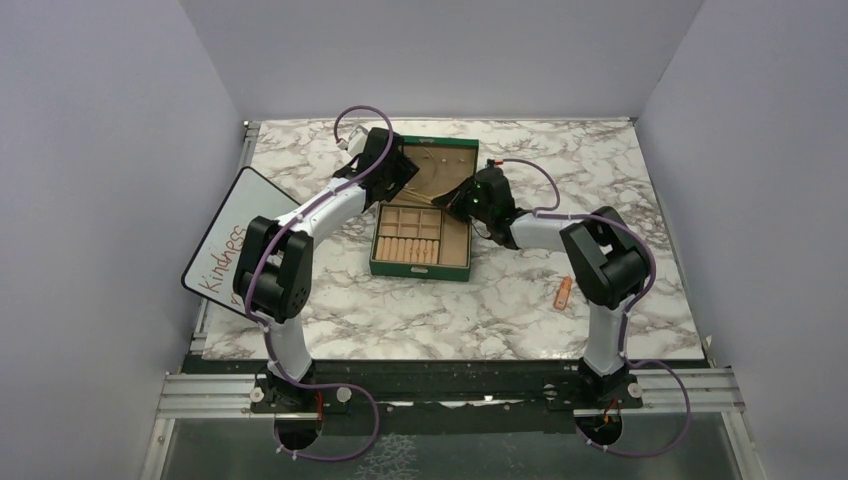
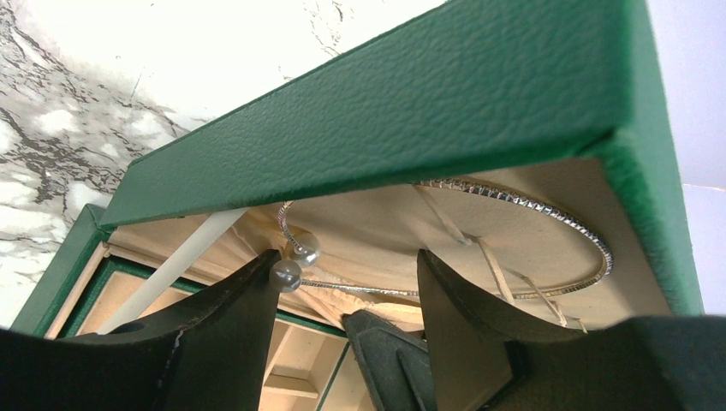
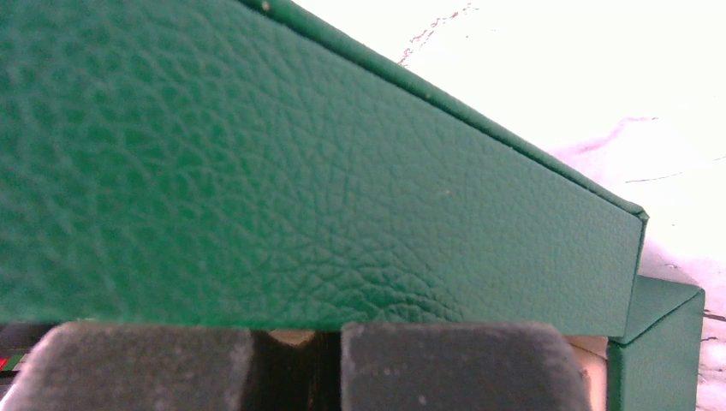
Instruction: Organize the mixed jewelry
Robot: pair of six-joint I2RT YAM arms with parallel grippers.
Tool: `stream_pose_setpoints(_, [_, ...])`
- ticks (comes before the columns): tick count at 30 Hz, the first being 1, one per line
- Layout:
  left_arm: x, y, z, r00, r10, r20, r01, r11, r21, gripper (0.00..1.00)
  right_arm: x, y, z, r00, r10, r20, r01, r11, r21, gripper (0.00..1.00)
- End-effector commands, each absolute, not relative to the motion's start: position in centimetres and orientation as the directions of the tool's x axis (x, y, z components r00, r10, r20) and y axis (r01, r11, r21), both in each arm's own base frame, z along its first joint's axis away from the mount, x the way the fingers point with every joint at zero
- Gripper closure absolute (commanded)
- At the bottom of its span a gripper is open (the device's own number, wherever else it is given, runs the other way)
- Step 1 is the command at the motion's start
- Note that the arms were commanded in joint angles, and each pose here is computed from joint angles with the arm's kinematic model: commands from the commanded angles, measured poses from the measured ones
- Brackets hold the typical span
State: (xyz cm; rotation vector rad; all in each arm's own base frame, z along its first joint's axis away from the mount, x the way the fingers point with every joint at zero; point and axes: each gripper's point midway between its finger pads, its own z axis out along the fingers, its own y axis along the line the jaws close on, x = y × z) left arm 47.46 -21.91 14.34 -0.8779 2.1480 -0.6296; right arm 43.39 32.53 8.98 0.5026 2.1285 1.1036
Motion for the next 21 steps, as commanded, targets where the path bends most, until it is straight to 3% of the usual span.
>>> stream_pose_setpoints(1, [49.0,-21.4,15.8,-0.454,-0.790,-0.412,-0.396,0.593,-0.701,0.38,40.0,33.9,9.4,-0.783,0.496,-0.375,-0.040,0.561,0.827,0.99])
stream_pose_setpoints(9, [49.0,-21.8,16.5,-0.447,-0.810,-0.379,-0.392,0.558,-0.731,0.36,39.7,33.9,11.5,-0.769,0.493,-0.407,-0.103,0.534,0.839,0.99])
stream_pose_setpoints(16, [48.5,-21.2,16.6,-0.440,-0.809,-0.391,-0.409,0.568,-0.715,0.29,39.6,33.7,12.1,-0.767,0.503,-0.398,-0.085,0.535,0.841,0.99])
stream_pose_setpoints(21, [48.2,-20.8,16.4,-0.443,-0.800,-0.404,-0.413,0.583,-0.700,0.31,39.7,33.5,11.5,-0.767,0.512,-0.386,-0.055,0.547,0.835,0.99])
